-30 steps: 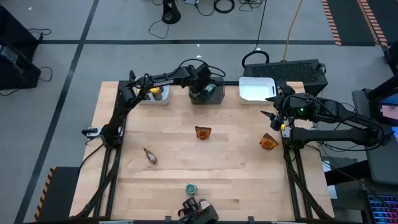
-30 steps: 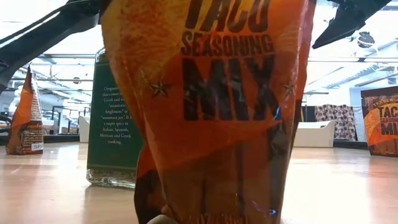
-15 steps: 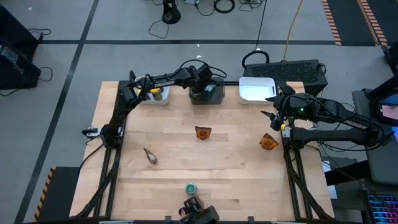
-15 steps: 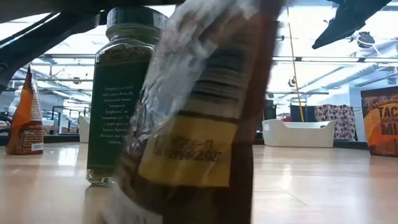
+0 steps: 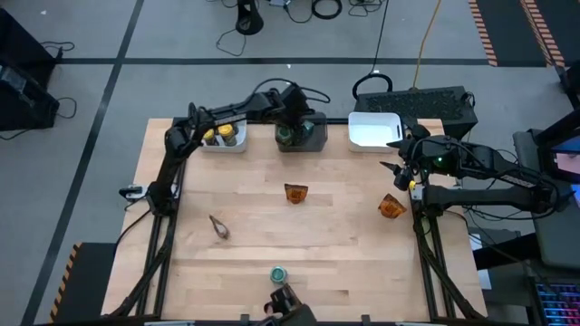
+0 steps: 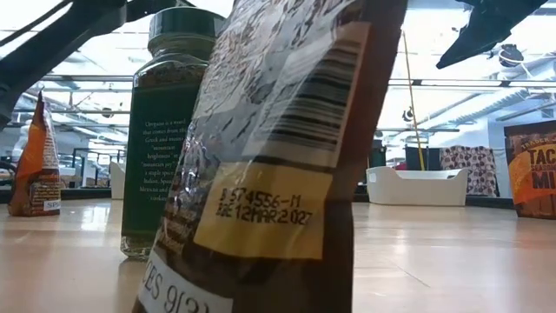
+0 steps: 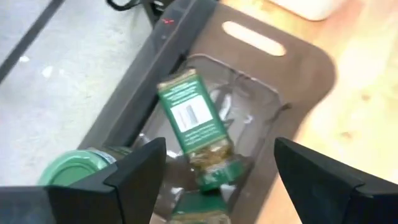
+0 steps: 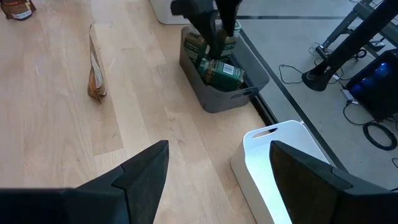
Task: Sort spices by type
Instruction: Put the top green seasoning bottle into the black bin
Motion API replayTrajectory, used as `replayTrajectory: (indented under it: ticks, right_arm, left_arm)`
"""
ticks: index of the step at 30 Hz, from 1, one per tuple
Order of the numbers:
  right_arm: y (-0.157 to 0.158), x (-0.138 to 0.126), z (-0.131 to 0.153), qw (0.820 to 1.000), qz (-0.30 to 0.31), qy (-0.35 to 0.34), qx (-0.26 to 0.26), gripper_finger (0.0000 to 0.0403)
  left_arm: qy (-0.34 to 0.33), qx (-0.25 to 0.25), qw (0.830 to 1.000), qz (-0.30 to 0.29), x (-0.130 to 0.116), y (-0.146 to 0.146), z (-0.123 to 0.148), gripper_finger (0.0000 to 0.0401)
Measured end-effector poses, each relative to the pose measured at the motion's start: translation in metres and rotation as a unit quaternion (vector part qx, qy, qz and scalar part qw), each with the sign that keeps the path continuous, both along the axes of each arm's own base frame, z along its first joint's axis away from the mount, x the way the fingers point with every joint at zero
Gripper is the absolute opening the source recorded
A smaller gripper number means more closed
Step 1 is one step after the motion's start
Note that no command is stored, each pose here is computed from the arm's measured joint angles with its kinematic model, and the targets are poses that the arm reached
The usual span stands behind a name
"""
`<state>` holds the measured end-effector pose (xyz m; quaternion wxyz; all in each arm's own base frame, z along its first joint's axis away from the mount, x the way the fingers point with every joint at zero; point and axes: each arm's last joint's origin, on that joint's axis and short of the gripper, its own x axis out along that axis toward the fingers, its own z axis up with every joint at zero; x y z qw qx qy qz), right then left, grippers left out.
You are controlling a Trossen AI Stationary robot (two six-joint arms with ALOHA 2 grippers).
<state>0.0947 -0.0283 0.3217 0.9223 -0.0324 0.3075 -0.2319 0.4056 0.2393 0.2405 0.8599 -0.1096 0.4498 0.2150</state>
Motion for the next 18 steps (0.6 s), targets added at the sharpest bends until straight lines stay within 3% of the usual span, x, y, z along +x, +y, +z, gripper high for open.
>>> replayTrajectory:
  ticks: [6, 11, 15, 18]
  right_arm:
    - [0.000, 0.000, 0.000, 1.000, -0.002, -0.001, 0.003, 0.0263]
    - [0.000, -0.001, -0.002, 1.000, -0.006, 0.008, 0.011, 0.0263]
    - [0.000, -0.002, -0.003, 1.000, -0.007, 0.013, 0.013, 0.0263]
    - [0.000, -0.002, -0.003, 1.000, -0.006, 0.014, 0.012, 0.0263]
  left_arm:
    - [-0.024, 0.017, 0.999, -0.013, -0.009, -0.005, 0.029, 0.0301]
    - [0.027, -0.017, 0.999, -0.018, -0.018, -0.010, 0.024, 0.0301]
    - [0.097, -0.078, 0.988, -0.094, -0.030, -0.024, 0.016, 0.0301]
    - [0.111, -0.100, 0.980, -0.131, -0.028, -0.039, 0.016, 0.0301]
